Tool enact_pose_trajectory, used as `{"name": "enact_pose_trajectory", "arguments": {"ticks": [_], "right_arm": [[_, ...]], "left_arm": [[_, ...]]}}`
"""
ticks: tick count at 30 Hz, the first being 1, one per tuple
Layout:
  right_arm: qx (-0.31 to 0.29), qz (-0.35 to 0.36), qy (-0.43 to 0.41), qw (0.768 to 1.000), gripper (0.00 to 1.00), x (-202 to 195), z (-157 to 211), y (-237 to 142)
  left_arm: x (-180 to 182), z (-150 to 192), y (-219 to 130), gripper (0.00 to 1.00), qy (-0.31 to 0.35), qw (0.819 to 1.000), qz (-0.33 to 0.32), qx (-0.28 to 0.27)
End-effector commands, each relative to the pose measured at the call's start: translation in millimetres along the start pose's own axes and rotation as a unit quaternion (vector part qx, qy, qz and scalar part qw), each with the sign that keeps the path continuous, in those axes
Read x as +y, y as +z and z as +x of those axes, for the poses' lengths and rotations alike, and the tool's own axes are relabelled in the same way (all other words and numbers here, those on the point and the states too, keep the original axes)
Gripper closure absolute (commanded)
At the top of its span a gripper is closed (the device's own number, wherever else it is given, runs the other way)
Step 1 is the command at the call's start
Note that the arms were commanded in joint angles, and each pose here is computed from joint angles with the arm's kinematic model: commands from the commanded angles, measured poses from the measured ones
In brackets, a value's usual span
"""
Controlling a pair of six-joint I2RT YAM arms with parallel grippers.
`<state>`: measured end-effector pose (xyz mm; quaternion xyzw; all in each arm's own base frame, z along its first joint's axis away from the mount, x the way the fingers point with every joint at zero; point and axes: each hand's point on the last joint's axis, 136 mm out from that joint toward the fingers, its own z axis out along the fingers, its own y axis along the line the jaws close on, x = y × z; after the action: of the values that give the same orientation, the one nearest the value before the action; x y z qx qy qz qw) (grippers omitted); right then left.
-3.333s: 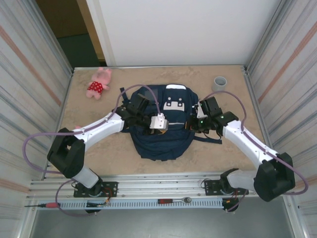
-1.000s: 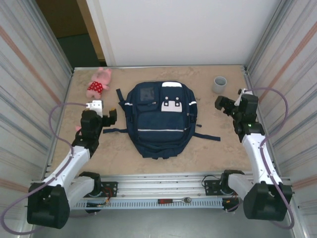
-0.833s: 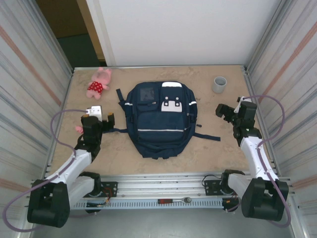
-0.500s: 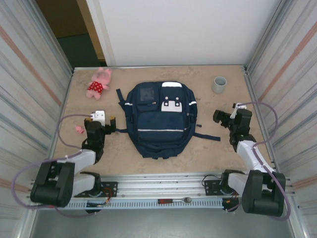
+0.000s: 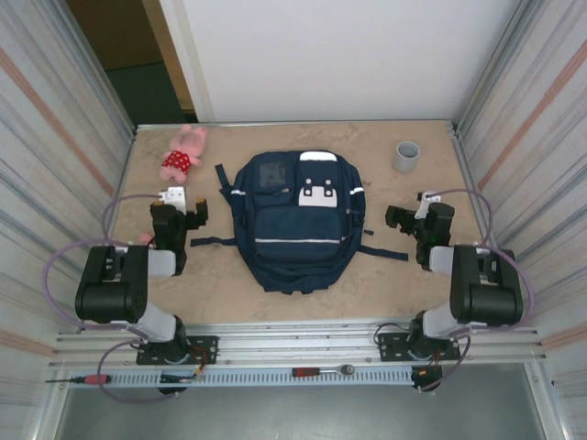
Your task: Pack books, pencil case, and school supplies into a backpack
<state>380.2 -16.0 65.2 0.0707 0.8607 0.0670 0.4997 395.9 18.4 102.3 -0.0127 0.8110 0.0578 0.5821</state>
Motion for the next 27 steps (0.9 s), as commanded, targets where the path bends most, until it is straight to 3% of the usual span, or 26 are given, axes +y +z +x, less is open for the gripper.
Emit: {"name": "enact_pose_trajectory", "arguments": {"ticks": [1,27], "right_arm": [[-0.043,0.012,-0.037,0.998,0.01,6.1,-22.2,6.4],[-0.054,0.022,-0.043,0.997,0.01,6.0,-20.8,5.4]], "left_arm": [[-10.7,9.4,-2.1,0.01,-0.012,0.999,0.025,0.02],[-19.4,9.1,-0.3,0.01,0.01,0.999,0.03,0.027]]}}
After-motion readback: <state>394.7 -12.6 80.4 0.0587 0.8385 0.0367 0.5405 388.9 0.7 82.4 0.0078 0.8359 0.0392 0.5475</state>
